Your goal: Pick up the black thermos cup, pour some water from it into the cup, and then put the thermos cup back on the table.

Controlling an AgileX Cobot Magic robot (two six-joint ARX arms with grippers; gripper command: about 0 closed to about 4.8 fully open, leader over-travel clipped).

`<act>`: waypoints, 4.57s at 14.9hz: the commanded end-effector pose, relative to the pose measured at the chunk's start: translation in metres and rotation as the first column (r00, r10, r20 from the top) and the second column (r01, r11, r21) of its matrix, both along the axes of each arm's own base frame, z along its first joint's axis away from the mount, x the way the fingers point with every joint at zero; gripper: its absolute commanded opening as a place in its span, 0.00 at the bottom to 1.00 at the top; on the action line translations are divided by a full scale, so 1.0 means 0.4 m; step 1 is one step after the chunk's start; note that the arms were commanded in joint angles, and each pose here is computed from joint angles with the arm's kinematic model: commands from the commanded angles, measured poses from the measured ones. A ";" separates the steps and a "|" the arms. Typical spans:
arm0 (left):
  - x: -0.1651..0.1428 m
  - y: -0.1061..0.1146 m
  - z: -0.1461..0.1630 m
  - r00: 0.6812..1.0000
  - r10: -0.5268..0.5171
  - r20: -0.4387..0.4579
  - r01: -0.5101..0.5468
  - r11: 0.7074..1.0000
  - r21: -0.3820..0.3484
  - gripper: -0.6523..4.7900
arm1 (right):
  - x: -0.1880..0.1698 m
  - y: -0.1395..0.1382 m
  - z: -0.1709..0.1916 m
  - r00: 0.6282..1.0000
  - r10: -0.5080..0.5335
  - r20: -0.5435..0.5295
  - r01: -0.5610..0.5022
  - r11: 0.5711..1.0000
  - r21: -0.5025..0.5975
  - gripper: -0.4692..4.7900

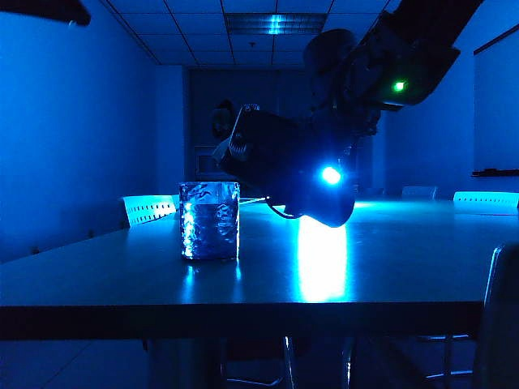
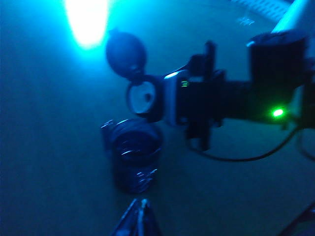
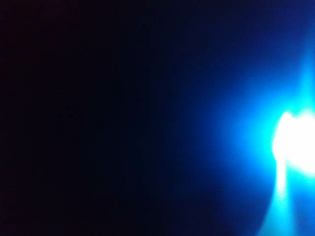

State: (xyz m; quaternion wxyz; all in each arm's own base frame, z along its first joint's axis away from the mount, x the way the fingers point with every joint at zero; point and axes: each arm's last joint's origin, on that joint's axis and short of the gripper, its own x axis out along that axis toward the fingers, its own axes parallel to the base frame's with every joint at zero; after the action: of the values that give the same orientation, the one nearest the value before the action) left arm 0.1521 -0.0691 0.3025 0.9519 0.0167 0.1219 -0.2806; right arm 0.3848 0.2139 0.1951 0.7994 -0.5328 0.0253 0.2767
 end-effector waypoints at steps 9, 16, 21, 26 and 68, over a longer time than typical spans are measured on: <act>-0.003 0.002 -0.006 1.000 0.002 -0.030 -0.001 0.999 0.039 0.11 | 0.005 0.003 0.037 0.986 0.041 0.160 -0.021 0.992 -0.124 0.41; -0.004 0.002 -0.006 1.000 0.002 -0.029 -0.001 0.999 0.039 0.11 | 0.006 0.003 0.043 0.968 0.099 0.232 -0.041 0.969 -0.244 0.41; -0.004 0.002 -0.006 1.000 0.002 -0.029 -0.001 0.999 0.039 0.11 | 0.007 0.004 0.046 0.961 0.112 0.252 -0.042 0.962 -0.270 0.42; -0.004 0.002 -0.006 1.000 0.002 -0.030 -0.001 0.999 0.038 0.11 | 0.010 0.005 0.069 0.933 0.107 0.343 -0.021 0.969 -0.245 0.43; -0.004 0.002 -0.006 0.999 -0.007 -0.032 0.008 0.999 0.032 0.11 | -0.007 -0.006 0.078 0.812 0.155 0.563 0.070 0.931 -0.358 0.45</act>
State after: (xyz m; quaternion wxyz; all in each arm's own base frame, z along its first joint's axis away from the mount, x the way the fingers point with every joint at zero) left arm 0.1508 -0.0684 0.2965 0.9479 0.0297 0.1509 -0.2792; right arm 0.3825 0.2115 0.2108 0.6398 -0.7400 -0.1518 0.1414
